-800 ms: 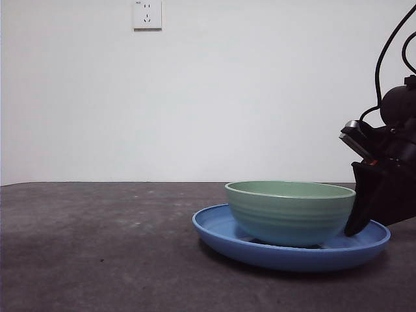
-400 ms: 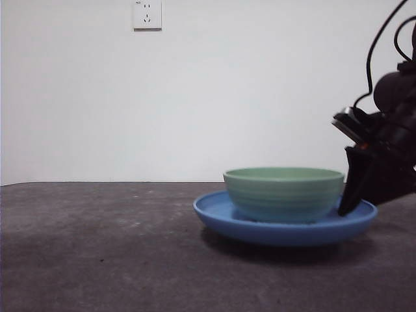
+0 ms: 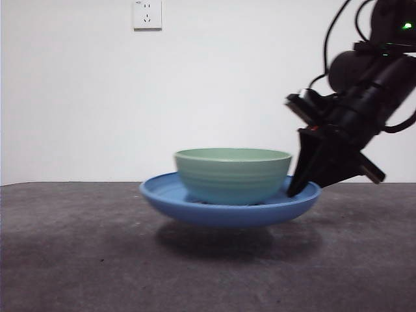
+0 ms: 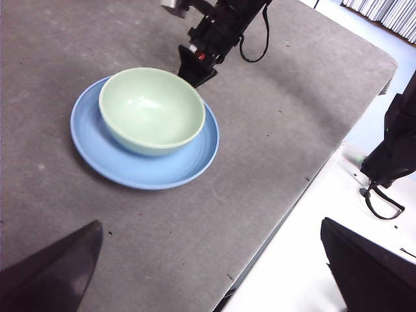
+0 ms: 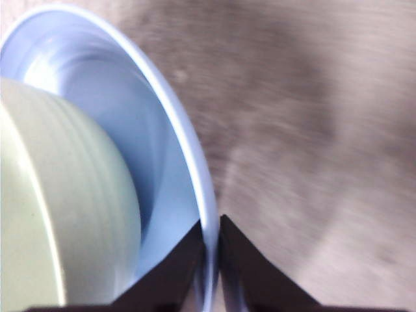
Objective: Place the green bowl on the blue plate
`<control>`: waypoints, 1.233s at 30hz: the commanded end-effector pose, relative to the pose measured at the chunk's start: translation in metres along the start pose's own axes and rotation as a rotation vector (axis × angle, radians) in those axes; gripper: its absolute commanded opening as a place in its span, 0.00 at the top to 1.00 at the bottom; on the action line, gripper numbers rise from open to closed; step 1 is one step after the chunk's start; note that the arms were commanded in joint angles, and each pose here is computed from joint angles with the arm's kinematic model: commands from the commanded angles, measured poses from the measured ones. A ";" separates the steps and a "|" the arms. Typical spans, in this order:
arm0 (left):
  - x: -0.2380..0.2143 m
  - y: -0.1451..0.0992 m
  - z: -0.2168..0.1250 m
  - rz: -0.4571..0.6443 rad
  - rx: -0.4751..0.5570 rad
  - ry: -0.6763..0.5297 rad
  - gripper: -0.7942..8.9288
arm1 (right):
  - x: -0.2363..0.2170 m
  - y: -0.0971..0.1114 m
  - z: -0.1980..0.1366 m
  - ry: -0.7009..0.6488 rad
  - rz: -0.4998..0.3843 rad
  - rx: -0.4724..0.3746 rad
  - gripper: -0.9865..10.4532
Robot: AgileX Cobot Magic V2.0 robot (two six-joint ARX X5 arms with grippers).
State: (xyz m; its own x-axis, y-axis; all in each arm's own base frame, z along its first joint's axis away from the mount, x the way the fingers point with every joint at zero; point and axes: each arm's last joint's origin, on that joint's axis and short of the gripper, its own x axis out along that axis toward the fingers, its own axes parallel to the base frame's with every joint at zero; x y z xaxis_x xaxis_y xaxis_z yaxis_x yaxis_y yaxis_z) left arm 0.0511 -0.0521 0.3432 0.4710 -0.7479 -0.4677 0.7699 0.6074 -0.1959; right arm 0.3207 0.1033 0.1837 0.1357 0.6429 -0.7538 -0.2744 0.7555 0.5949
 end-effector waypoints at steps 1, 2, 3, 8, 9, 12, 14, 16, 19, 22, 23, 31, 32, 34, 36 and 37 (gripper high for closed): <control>-0.001 -0.001 0.004 -0.007 0.006 -0.019 0.34 | 0.010 0.017 0.004 -0.009 0.003 -0.015 0.91; -0.001 -0.001 0.004 -0.007 0.005 -0.019 0.34 | 0.014 0.022 0.004 -0.007 0.004 -0.030 0.91; -0.001 -0.001 0.004 -0.007 0.006 -0.019 0.34 | 0.017 0.025 0.004 -0.005 0.008 -0.039 0.91; -0.001 -0.001 0.004 -0.007 0.005 -0.019 0.34 | 0.034 0.039 0.000 0.021 0.027 -0.071 0.91; -0.001 -0.001 0.004 -0.007 0.005 -0.019 0.34 | 0.037 0.040 0.000 0.024 0.023 -0.073 0.91; -0.001 -0.001 0.004 -0.007 0.005 -0.019 0.34 | 0.044 0.041 -0.001 0.024 -0.007 -0.075 0.91; -0.001 -0.001 0.004 -0.007 0.005 -0.019 0.34 | 0.047 0.041 -0.001 0.026 -0.019 -0.076 0.91; -0.001 -0.001 0.004 -0.007 0.005 -0.019 0.34 | 0.049 0.040 -0.001 0.032 -0.021 -0.067 0.91; -0.001 -0.001 0.004 -0.007 0.005 -0.019 0.34 | 0.054 0.036 -0.002 0.044 -0.025 -0.045 0.91; -0.001 -0.001 0.004 -0.007 0.005 -0.019 0.34 | 0.062 0.031 -0.003 0.069 -0.027 -0.031 0.91; -0.001 -0.001 0.004 -0.007 0.005 -0.019 0.34 | 0.064 0.030 -0.004 0.076 -0.027 -0.026 0.91; -0.001 -0.001 0.004 -0.007 0.005 -0.019 0.34 | 0.066 0.027 -0.002 0.065 -0.025 -0.047 0.90; -0.001 -0.001 0.004 -0.007 0.005 -0.019 0.34 | 0.065 0.027 -0.001 0.064 -0.026 -0.047 0.89; -0.001 -0.001 0.004 -0.007 0.005 -0.019 0.34 | 0.064 0.026 0.000 0.057 -0.025 -0.044 0.83; -0.001 -0.001 0.004 -0.007 0.005 -0.019 0.34 | 0.060 0.026 0.003 0.049 -0.026 -0.043 0.78; -0.001 -0.001 0.004 -0.007 0.006 -0.019 0.34 | 0.057 0.027 0.004 0.045 -0.026 -0.042 0.75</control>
State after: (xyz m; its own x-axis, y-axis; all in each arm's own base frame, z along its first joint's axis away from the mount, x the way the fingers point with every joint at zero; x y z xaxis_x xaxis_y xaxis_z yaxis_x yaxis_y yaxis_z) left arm 0.0511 -0.0521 0.3432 0.4710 -0.7479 -0.4677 0.7691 0.6079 -0.1975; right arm 0.3199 0.1587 0.1533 0.0841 0.6089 -0.7888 -0.2874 0.7728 0.5659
